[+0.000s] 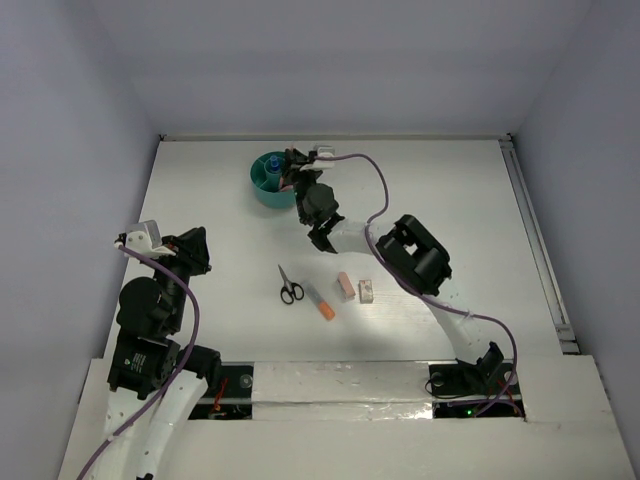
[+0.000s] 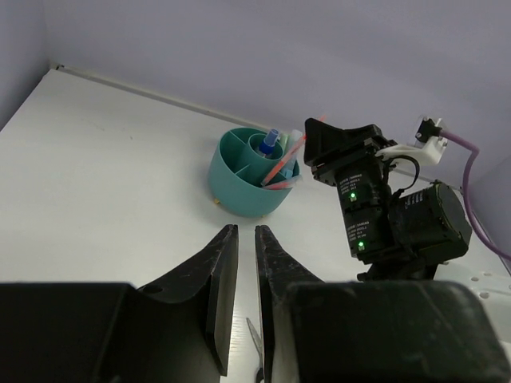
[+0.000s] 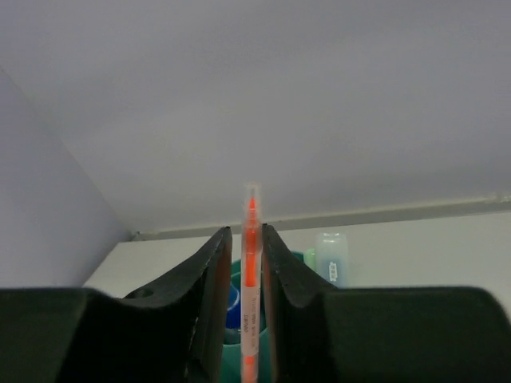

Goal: Sort the stationery into containers
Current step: Place the pen in the storage box, then pick up the pen from the center of the board.

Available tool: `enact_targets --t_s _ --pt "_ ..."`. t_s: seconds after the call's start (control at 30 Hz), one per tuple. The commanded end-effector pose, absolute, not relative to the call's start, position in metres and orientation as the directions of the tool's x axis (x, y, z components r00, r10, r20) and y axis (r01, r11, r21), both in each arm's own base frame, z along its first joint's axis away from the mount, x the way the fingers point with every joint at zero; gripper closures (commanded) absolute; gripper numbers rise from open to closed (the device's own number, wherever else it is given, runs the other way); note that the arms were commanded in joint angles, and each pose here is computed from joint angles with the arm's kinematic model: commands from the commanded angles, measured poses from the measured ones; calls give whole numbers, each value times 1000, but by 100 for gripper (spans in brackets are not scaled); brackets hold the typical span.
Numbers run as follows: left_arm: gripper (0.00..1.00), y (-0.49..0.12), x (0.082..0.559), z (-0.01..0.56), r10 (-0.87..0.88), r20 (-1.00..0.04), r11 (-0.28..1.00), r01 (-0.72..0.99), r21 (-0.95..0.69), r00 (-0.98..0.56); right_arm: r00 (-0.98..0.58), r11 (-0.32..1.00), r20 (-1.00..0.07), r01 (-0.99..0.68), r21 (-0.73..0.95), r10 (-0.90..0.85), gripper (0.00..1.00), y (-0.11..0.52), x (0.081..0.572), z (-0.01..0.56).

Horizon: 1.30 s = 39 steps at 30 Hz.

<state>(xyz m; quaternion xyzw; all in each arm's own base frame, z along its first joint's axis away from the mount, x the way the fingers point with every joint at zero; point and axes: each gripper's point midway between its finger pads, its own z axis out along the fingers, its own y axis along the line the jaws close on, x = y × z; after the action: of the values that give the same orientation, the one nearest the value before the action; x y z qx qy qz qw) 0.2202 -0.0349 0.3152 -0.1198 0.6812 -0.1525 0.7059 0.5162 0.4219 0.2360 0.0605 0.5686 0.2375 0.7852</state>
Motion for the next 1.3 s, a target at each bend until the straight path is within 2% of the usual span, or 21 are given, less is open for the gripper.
enact_targets --t_s 0.0,0.1,0.17,0.2,0.27,0.33,0.37,0.4,0.43,0.47,0.5,0.53,0.63,0.73,0.77,0.83,0.87,0.9,0.97,1.1,1.27 --pt "88 -35 220 330 -378 -923 925 72 -373 67 263 862 -838 -321 391 478 54 415 511 258" --pt "88 -35 219 330 -380 -922 924 75 -375 69 255 863 -850 -353 362 461 40 417 504 274" --pt "86 -35 219 330 -379 -922 924 73 -374 72 259 858 -848 -372 354 462 38 414 497 298" --pt "85 -35 220 330 -380 -923 924 73 -375 69 231 868 -871 -364 337 434 34 412 495 291" --pt "84 -35 220 329 -379 -923 925 71 -374 68 227 870 -877 -373 323 423 33 404 485 316" --pt "83 -34 219 330 -381 -922 924 73 -376 72 160 874 -916 -396 281 367 34 402 473 300" --pt "83 -34 219 330 -382 -921 923 72 -377 74 160 862 -915 -425 275 371 35 398 462 320" --pt "82 -34 219 330 -381 -922 924 72 -377 73 103 873 -947 -427 235 304 38 398 458 305" --pt "82 -35 220 330 -381 -922 924 73 -376 72 60 869 -957 -437 231 285 46 398 453 297" --pt "82 -35 220 330 -380 -922 924 75 -376 68 0 866 -965 -442 236 263 61 397 446 280" --pt "82 -37 220 330 -381 -922 923 82 -375 67 -91 866 -971 -440 238 220 89 394 437 263" --pt "82 -37 220 330 -381 -922 923 86 -375 67 -157 852 -971 -467 235 182 100 398 429 248" --pt "84 -37 217 334 -384 -920 922 94 -377 83 -376 793 -926 -551 260 42 100 405 391 198" --pt "96 -37 214 334 -385 -919 921 100 -377 85 -523 758 -848 -586 286 -85 100 395 351 159" --pt "98 -35 212 335 -389 -916 920 97 -381 97 -568 765 -809 -587 267 -153 98 384 333 134" --pt "100 -32 210 337 -398 -911 917 87 -390 107 -591 740 -779 -617 269 -210 89 379 305 130" --pt "100 -31 210 337 -400 -910 916 78 -394 109 -603 736 -763 -623 267 -233 79 376 294 125" --pt "100 -30 211 338 -399 -910 916 77 -393 111 -632 740 -725 -620 261 -274 57 369 282 115" --pt "100 -32 210 338 -401 -910 916 86 -393 107 -652 724 -680 -640 257 -335 41 368 260 103" --pt "98 -31 208 338 -403 -908 914 86 -395 112 -691 729 -568 -650 217 -447 38 356 232 71" --pt "95 -33 208 336 -404 -909 914 90 -396 101 -688 710 -538 -671 214 -488 37 364 217 57"
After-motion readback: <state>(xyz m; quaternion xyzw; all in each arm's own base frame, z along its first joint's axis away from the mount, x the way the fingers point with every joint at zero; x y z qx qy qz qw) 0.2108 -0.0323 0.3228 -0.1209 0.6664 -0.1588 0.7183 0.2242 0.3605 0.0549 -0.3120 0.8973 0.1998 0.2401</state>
